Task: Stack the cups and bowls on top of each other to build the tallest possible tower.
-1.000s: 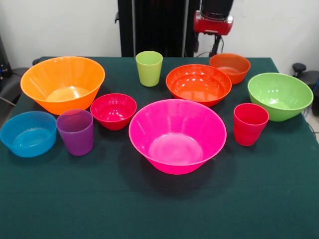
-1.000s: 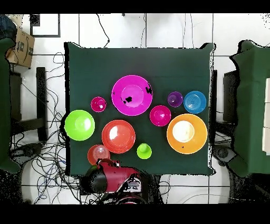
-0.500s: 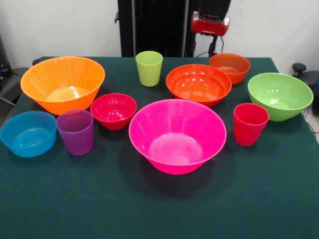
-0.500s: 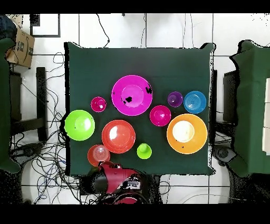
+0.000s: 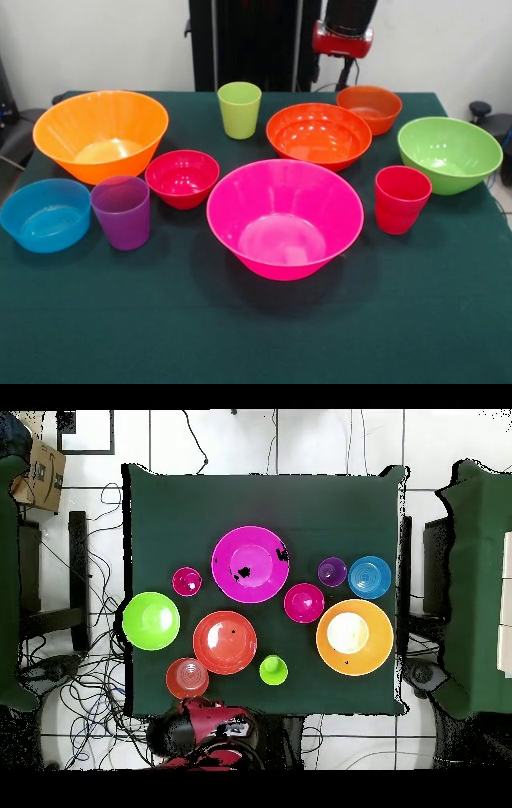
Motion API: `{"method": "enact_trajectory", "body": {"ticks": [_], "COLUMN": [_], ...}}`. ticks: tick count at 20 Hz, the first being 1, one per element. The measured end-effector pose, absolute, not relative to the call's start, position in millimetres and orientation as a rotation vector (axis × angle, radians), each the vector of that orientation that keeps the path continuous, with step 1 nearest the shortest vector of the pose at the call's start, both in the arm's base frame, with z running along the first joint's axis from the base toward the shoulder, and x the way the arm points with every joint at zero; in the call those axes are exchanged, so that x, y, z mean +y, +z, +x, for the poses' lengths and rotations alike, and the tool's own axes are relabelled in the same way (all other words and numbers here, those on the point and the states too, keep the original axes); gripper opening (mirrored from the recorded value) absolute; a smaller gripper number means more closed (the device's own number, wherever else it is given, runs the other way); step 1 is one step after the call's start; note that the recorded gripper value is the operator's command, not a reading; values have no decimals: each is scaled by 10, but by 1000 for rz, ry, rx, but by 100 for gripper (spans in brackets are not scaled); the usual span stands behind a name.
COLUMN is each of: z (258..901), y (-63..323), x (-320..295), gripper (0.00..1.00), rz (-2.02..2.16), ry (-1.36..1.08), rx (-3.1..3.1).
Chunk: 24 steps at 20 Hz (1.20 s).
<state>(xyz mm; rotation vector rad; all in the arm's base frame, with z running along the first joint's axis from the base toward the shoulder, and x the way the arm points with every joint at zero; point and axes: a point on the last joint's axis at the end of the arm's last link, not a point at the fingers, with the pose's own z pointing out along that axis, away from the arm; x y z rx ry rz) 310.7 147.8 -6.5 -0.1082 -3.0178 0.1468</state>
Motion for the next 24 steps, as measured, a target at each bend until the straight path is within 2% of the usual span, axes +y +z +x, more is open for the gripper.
{"method": "enact_trajectory", "body": {"ticks": [24], "z": [2746], "y": [-397], "x": [1586], "gripper": [100], "rz": [-173], "ry": [164], "rx": [-3017]}}
